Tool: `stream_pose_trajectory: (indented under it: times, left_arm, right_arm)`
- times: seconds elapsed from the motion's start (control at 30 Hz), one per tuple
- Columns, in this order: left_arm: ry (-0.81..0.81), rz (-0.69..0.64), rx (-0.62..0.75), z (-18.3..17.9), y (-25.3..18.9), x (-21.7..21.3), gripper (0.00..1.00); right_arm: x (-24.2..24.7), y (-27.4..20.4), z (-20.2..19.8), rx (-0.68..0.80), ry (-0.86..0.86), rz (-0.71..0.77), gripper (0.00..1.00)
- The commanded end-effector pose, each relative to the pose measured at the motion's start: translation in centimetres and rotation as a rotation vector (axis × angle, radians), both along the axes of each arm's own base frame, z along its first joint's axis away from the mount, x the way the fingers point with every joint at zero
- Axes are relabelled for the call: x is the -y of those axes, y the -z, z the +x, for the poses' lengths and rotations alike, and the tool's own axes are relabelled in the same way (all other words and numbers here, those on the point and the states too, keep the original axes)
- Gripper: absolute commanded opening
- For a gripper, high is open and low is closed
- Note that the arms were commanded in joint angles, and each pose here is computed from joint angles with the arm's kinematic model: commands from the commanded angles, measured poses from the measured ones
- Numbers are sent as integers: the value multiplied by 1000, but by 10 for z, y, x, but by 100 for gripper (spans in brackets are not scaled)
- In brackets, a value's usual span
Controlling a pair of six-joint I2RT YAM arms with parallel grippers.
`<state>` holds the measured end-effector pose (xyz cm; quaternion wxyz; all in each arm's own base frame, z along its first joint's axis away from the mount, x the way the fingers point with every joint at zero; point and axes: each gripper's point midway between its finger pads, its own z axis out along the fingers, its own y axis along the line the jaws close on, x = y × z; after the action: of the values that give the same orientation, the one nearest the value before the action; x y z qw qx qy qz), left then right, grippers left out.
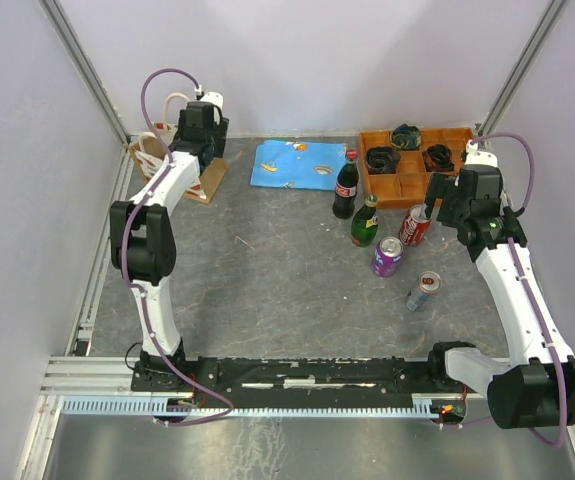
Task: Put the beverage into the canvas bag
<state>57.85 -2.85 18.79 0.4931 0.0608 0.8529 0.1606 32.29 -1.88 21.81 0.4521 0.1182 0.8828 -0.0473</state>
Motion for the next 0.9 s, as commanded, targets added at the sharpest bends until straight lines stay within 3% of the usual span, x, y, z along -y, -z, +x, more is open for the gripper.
stream_pose_trajectory:
  times: [0.0, 0.13, 0.2, 0.37, 0.4, 0.63, 0.87]
  left_arm:
    - [37, 37, -13, 5, 20, -3, 79]
    - [106, -37, -48, 0, 41, 11, 76]
    - [146, -93, -63, -5, 47, 19, 67]
    - [217, -157, -88, -25, 42, 34, 9]
    - [220, -159, -96, -31, 39, 34, 4]
    - [365, -151, -130, -82, -9, 50, 3]
    - [670, -73, -178, -176, -47, 103, 3]
  right_arm:
    - [4, -11, 0, 37, 16, -11, 99]
    - [5, -10, -2, 33, 17, -14, 99]
    - [6, -11, -3, 31, 18, -17, 99]
    - [7, -11, -6, 26, 20, -28, 99]
    - [8, -10, -7, 24, 20, -30, 99]
    - [7, -8, -9, 21, 16, -26, 99]
    - [1, -7, -5, 27, 0, -2, 99]
